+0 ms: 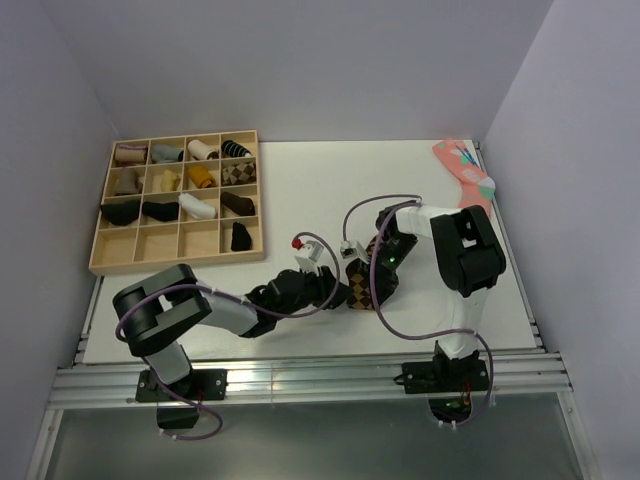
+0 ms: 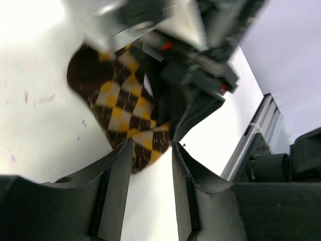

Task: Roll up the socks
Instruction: Roll the sock at the center of the board.

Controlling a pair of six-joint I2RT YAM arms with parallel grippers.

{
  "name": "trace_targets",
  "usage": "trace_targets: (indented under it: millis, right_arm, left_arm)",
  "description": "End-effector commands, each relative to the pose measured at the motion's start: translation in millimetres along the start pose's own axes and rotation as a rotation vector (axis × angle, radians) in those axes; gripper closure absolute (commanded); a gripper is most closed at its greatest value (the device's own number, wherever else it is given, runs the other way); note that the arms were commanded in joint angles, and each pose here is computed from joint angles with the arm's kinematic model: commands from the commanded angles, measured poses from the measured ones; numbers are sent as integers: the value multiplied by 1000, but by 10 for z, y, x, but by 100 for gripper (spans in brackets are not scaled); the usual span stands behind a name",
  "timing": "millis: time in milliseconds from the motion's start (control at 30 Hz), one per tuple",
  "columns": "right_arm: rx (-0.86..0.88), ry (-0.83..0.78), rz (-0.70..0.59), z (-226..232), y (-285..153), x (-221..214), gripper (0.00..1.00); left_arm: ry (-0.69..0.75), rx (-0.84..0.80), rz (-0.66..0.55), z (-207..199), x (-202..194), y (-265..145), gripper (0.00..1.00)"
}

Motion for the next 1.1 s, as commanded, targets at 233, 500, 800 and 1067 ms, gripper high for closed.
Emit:
trace_targets:
  millis: [233,500,800,1067]
  right_arm:
    - [143,131,67,-125,-73,-30,93]
    - [181,195,81,-228,-70,-48,93]
    - [160,227,73,-286,-101,-77,93]
    - [177,253,64,-328,-120,-78,93]
  left_arm:
    - [424,-136,-47,-96,19,123,54]
    - [510,-214,46,-105,-102,347,52]
    - [534,-253,103,-64,-210,415,53]
    - [503,-273,156,-9,-337,436,53]
Point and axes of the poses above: each gripper's point midway between its finger pads, its own y axis out along the fingers, its own z axis along the line the jaws close on, x = y × z, the point moved 10 cm from there along -y, back along the fingers, and after that the axes turned 5 degrees about y, right-handed, at the moved point
